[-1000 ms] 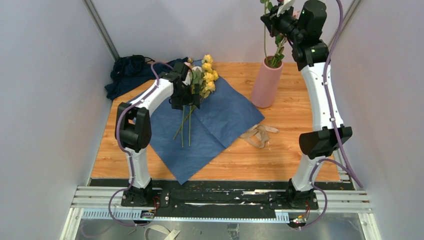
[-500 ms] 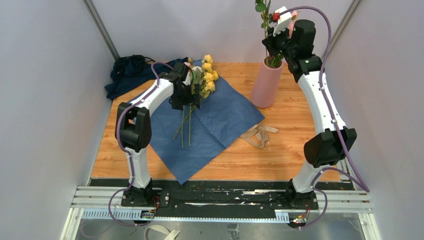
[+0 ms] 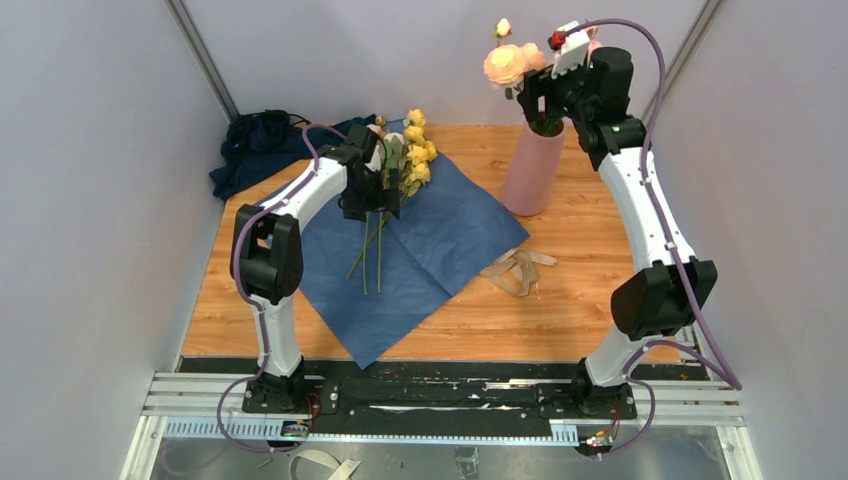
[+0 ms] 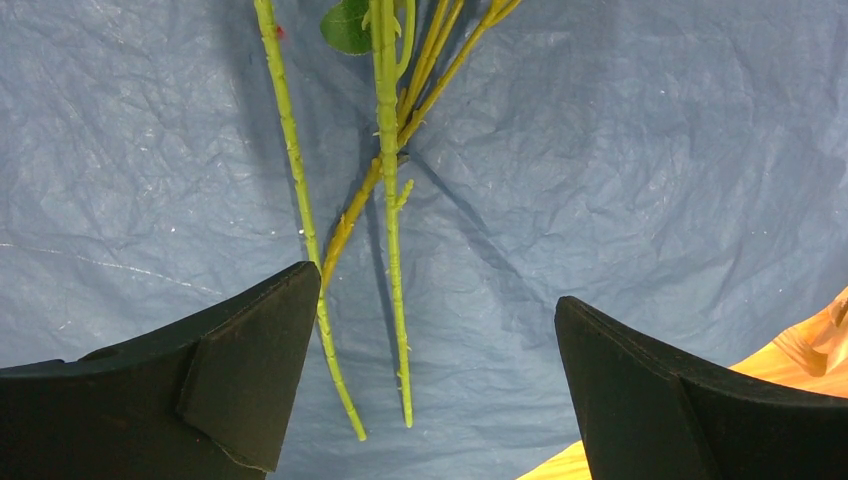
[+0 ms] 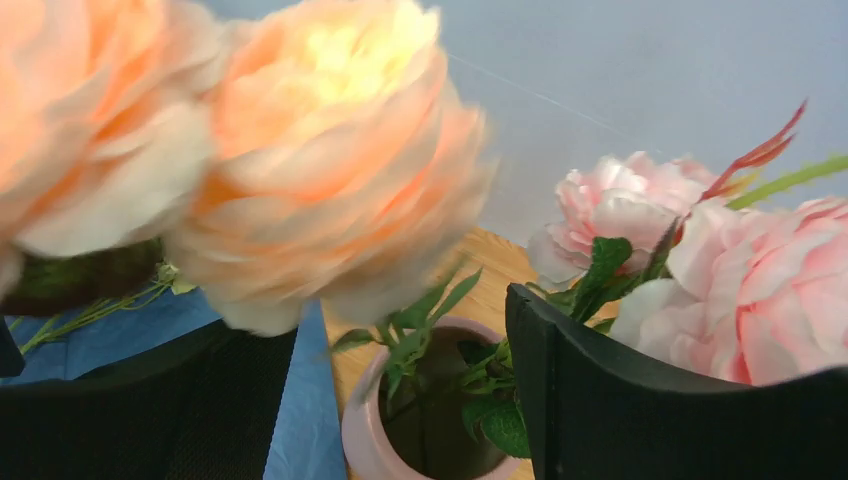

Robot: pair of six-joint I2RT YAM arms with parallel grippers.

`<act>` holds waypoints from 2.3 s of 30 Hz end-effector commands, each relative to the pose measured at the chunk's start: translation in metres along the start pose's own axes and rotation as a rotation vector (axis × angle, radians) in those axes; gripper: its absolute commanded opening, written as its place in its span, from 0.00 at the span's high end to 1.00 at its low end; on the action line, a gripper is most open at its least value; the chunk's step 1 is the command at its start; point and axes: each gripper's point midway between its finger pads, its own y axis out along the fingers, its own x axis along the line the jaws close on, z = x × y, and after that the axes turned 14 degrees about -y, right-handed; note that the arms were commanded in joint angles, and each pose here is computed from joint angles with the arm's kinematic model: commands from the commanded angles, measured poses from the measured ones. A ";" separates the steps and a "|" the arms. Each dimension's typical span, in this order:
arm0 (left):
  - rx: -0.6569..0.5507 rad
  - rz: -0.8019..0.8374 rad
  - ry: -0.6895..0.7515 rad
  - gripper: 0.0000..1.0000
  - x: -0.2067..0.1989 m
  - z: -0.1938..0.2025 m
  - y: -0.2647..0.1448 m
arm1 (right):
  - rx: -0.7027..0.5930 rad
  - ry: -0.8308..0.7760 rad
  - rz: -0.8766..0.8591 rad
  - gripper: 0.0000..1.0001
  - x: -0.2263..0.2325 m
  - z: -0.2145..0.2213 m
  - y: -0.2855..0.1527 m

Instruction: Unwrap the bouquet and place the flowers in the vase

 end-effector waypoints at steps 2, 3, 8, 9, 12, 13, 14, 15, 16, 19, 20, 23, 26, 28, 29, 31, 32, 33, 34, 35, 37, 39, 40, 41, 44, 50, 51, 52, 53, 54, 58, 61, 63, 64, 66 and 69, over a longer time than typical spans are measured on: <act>-0.013 -0.001 -0.011 0.01 -0.005 -0.006 -0.010 | -0.071 -0.027 0.025 0.21 -0.010 -0.040 -0.038; -0.010 -0.011 -0.018 0.01 -0.004 -0.006 -0.009 | -0.084 -0.024 0.019 0.20 -0.008 -0.045 -0.043; -0.004 -0.114 -0.066 0.04 0.013 -0.016 -0.005 | -0.166 0.003 -0.009 0.20 0.002 -0.071 -0.071; 0.005 -0.141 -0.077 0.07 0.019 -0.017 -0.003 | -0.187 0.004 -0.013 0.20 0.004 -0.078 -0.077; 0.033 -0.243 -0.090 0.14 0.045 -0.019 0.003 | -0.238 0.004 -0.036 0.20 0.008 -0.097 -0.093; 0.040 -0.265 -0.085 0.17 0.051 -0.018 0.005 | -0.252 0.004 -0.043 0.20 0.009 -0.102 -0.097; 0.044 -0.288 -0.079 0.21 0.058 -0.017 0.008 | -0.263 0.004 -0.050 0.20 0.010 -0.106 -0.100; 0.053 -0.301 -0.073 0.23 0.061 -0.015 0.012 | -0.272 0.007 -0.056 0.20 0.011 -0.110 -0.102; 0.066 -0.306 -0.068 0.25 0.064 -0.012 0.015 | -0.281 0.010 -0.064 0.21 0.012 -0.113 -0.103; 0.109 -0.313 -0.069 0.30 0.068 -0.003 0.027 | -0.299 0.026 -0.095 0.23 0.017 -0.117 -0.102; 0.115 -0.319 -0.070 0.32 0.069 -0.001 0.030 | -0.299 0.037 -0.106 0.24 0.019 -0.116 -0.099; 0.107 -0.321 -0.078 0.38 0.069 -0.003 0.029 | -0.290 0.062 -0.133 0.25 0.025 -0.110 -0.092; 0.094 -0.335 -0.078 0.44 0.071 -0.005 0.029 | -0.281 0.081 -0.155 0.26 0.031 -0.104 -0.086; 0.096 -0.353 -0.075 0.46 0.075 -0.005 0.032 | -0.280 0.093 -0.169 0.26 0.035 -0.102 -0.084; 0.102 -0.366 -0.073 0.46 0.078 -0.004 0.037 | -0.280 0.094 -0.171 0.27 0.036 -0.101 -0.083; 0.113 -0.392 -0.070 0.47 0.084 -0.002 0.045 | -0.282 0.093 -0.176 0.27 0.037 -0.102 -0.084; 0.118 -0.402 -0.067 0.47 0.086 -0.001 0.049 | -0.281 0.094 -0.179 0.27 0.037 -0.101 -0.084; 0.124 -0.408 -0.065 0.47 0.088 0.000 0.053 | -0.282 0.094 -0.185 0.27 0.039 -0.101 -0.084; 0.128 -0.406 -0.061 0.48 0.088 0.001 0.056 | -0.282 0.094 -0.191 0.27 0.040 -0.101 -0.085; 0.132 -0.403 -0.057 0.48 0.089 0.001 0.060 | -0.279 0.096 -0.194 0.27 0.040 -0.101 -0.085; 0.138 -0.390 -0.052 0.51 0.088 0.002 0.065 | -0.275 0.098 -0.207 0.27 0.043 -0.100 -0.084; 0.140 -0.378 -0.049 0.59 0.086 0.002 0.068 | -0.275 0.099 -0.223 0.28 0.046 -0.100 -0.084; 0.141 -0.376 -0.049 0.64 0.086 0.002 0.069 | -0.275 0.099 -0.231 0.28 0.049 -0.101 -0.083; 0.143 -0.374 -0.048 0.71 0.086 0.003 0.069 | -0.278 0.099 -0.237 0.28 0.050 -0.102 -0.084; 0.140 -0.368 -0.055 1.00 0.084 0.003 0.067 | -0.288 0.078 -0.265 0.28 0.059 -0.109 -0.085; 0.038 -0.322 -0.030 1.00 0.072 -0.016 0.032 | -0.391 -0.004 -0.305 0.28 0.071 -0.140 -0.109; 0.009 -0.311 -0.022 1.00 0.069 -0.021 0.023 | -0.412 -0.012 -0.340 0.29 0.075 -0.147 -0.115; -0.021 -0.298 -0.017 1.00 0.065 -0.027 0.014 | -0.433 -0.012 -0.381 0.29 0.081 -0.154 -0.120; -0.058 -0.277 -0.012 1.00 0.059 -0.034 0.001 | -0.451 -0.007 -0.443 0.31 0.091 -0.159 -0.124; -0.088 -0.257 -0.007 1.00 0.054 -0.040 -0.011 | -0.466 -0.007 -0.489 0.32 0.099 -0.165 -0.128; -0.205 -0.172 0.000 1.00 0.035 -0.058 -0.049 | -0.394 -0.005 -0.592 0.33 0.136 -0.153 -0.111; -0.287 -0.119 0.004 1.00 0.026 -0.067 -0.074 | -0.321 0.010 -0.638 0.33 0.162 -0.137 -0.092; -0.345 -0.082 0.008 1.00 0.020 -0.072 -0.091 | -0.276 0.065 -0.691 0.33 0.181 -0.127 -0.075; -0.374 -0.065 0.009 1.00 0.017 -0.074 -0.099 | -0.250 0.095 -0.695 0.34 0.187 -0.121 -0.065; -0.422 -0.037 0.017 1.00 0.015 -0.075 -0.111 | -0.197 0.167 -0.723 0.34 0.202 -0.108 -0.046; -0.494 0.039 0.051 1.00 0.006 -0.074 -0.130 | -0.119 0.247 -0.775 0.33 0.230 -0.084 -0.018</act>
